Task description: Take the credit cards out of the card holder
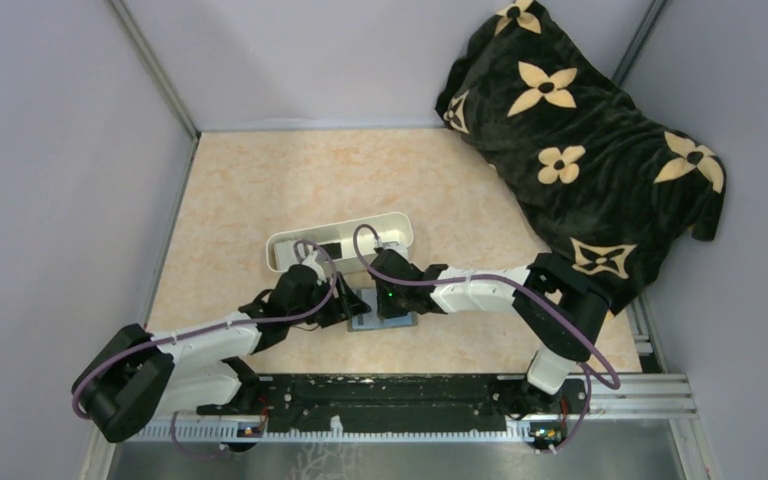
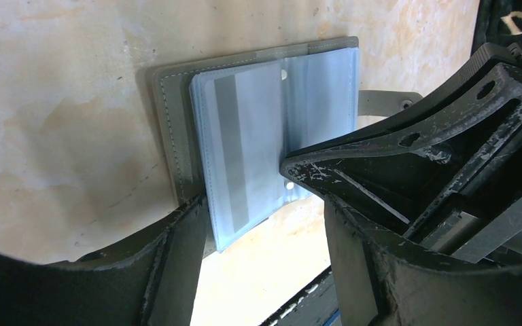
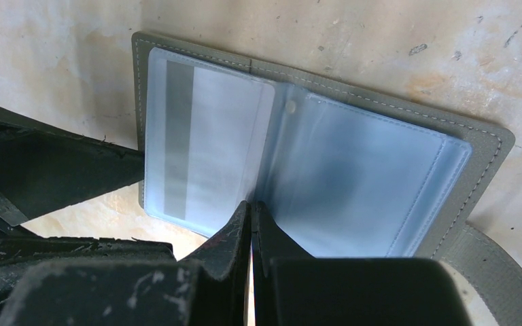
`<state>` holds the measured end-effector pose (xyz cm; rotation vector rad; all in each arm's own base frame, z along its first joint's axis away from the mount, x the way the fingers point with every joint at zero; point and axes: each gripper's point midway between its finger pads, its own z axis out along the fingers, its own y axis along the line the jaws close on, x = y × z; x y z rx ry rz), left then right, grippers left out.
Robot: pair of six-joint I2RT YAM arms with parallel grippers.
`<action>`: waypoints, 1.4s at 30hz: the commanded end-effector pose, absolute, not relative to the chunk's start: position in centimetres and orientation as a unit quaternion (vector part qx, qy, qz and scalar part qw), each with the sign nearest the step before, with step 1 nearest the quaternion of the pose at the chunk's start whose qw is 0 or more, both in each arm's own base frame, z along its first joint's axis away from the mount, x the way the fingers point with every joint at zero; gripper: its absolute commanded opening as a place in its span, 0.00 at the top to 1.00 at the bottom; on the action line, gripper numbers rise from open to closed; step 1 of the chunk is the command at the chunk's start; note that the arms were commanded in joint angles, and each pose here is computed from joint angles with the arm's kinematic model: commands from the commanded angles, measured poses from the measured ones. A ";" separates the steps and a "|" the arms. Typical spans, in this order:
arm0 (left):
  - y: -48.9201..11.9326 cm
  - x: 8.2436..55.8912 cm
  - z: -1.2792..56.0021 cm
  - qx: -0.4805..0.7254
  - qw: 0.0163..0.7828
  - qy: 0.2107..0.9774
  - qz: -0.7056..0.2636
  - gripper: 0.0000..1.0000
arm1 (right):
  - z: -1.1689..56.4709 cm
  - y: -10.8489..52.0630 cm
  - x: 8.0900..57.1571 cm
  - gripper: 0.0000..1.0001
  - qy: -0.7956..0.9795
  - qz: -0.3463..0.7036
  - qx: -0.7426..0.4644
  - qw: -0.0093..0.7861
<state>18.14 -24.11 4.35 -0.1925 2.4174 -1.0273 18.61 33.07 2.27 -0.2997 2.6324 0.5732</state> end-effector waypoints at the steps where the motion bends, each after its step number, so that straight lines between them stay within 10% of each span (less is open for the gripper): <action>1: -25.6 18.6 6.2 -0.057 0.258 0.874 -0.409 0.31 | 2.4 33.3 19.1 1.00 0.946 0.211 -0.108 0.221; 21: -28.7 19.7 10.0 -0.030 0.260 0.852 -0.453 0.32 | 6.7 32.7 19.4 1.00 0.929 0.243 -0.096 0.264; 29: -30.5 19.8 9.6 -0.019 0.247 0.851 -0.463 0.32 | 11.2 29.4 19.7 0.61 0.913 0.241 -0.052 0.326; 42: -33.9 20.0 10.6 0.005 0.239 0.845 -0.478 0.32 | 11.6 24.3 19.5 0.49 0.912 0.191 -0.011 0.362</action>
